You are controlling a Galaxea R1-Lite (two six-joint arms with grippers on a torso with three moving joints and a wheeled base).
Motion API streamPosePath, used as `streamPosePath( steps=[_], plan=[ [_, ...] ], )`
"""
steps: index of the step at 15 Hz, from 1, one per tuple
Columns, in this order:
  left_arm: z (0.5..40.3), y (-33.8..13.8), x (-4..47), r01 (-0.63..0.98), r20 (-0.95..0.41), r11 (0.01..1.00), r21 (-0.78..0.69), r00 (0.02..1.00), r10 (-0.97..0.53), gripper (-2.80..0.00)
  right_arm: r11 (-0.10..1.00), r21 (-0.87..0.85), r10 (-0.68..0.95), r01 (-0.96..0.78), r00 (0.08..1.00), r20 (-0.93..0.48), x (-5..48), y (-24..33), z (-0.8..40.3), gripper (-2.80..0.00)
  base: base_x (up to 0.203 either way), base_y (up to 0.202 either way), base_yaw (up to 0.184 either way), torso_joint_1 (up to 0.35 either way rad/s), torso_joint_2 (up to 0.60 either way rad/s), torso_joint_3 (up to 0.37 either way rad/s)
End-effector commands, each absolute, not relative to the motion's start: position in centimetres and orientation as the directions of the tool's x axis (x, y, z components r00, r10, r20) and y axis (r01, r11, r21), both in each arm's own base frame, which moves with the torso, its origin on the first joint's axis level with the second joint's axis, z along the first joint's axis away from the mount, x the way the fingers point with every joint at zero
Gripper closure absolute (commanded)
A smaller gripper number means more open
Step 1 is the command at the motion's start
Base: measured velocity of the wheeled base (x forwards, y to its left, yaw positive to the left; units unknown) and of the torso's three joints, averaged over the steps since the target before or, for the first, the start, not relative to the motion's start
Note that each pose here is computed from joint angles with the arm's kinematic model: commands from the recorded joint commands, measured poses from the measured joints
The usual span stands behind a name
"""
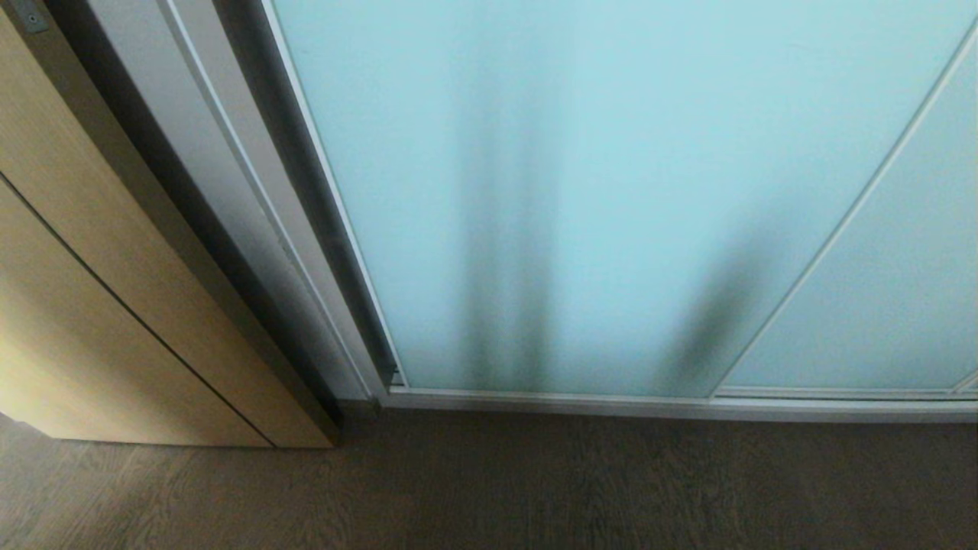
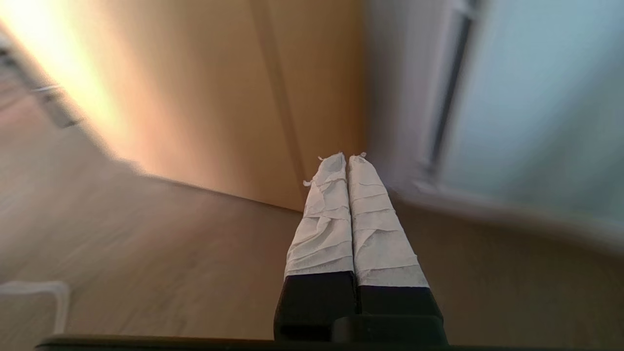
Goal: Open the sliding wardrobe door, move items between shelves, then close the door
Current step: Close the door
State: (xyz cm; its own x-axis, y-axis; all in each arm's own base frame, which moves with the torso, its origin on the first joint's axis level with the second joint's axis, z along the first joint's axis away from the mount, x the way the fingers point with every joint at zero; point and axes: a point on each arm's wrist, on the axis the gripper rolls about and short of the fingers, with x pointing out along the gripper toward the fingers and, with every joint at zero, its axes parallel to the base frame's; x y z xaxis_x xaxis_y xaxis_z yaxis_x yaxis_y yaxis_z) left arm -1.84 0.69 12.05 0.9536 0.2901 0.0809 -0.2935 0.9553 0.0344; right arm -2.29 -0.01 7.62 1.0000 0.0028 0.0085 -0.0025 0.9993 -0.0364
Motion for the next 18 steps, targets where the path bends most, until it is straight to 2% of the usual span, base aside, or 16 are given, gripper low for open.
streamPosePath(
  steps=[1, 2, 3, 4, 12, 18],
  plan=[
    [9.5, 0.3, -2.7, -0.129, 0.129, 0.990, 0.058, 0.984, 0.121, 0.00, 0.999, -0.037, 0.003, -0.003, 1.000, 0.008, -2.3, 0.0, 7.6, 0.00, 0.000, 0.000, 0.000, 0.000, 0.00, 0.000],
    [8.3, 0.0, -2.5, -0.023, 0.060, 0.996, 0.084, 0.998, 0.018, 0.00, 0.999, -0.037, 0.003, -0.003, 1.000, 0.008, -2.3, 0.0, 7.6, 0.00, 0.000, 0.000, 0.000, 0.000, 0.00, 0.000],
    [7.6, -0.1, -2.4, 0.027, -0.025, 0.996, 0.085, 0.999, -0.024, 0.00, 0.999, -0.037, 0.003, -0.003, 1.000, 0.008, -2.3, 0.0, 7.6, 0.00, 0.000, 0.000, 0.000, 0.000, 0.00, 0.000],
    [7.5, -0.1, -2.4, 0.034, -0.038, 0.997, 0.067, 0.999, -0.031, 0.00, 0.999, -0.037, 0.003, -0.003, 1.000, 0.008, -2.3, 0.0, 7.6, 0.00, 0.000, 0.000, 0.000, 0.000, 0.00, 0.000],
    [7.6, -0.1, -2.3, 0.023, -0.011, 0.999, 0.044, 1.000, -0.023, 0.00, 0.999, -0.037, 0.003, -0.003, 1.000, 0.008, -2.3, 0.0, 7.6, 0.00, 0.000, 0.000, 0.000, 0.000, 0.00, 0.000],
    [7.5, -0.1, -2.3, 0.030, -0.009, 0.996, 0.081, 1.000, -0.029, 0.00, 0.999, -0.037, 0.003, -0.003, 1.000, 0.008, -2.3, 0.0, 7.6, 0.00, 0.000, 0.000, 0.000, 0.000, 0.00, 0.000]
  ],
)
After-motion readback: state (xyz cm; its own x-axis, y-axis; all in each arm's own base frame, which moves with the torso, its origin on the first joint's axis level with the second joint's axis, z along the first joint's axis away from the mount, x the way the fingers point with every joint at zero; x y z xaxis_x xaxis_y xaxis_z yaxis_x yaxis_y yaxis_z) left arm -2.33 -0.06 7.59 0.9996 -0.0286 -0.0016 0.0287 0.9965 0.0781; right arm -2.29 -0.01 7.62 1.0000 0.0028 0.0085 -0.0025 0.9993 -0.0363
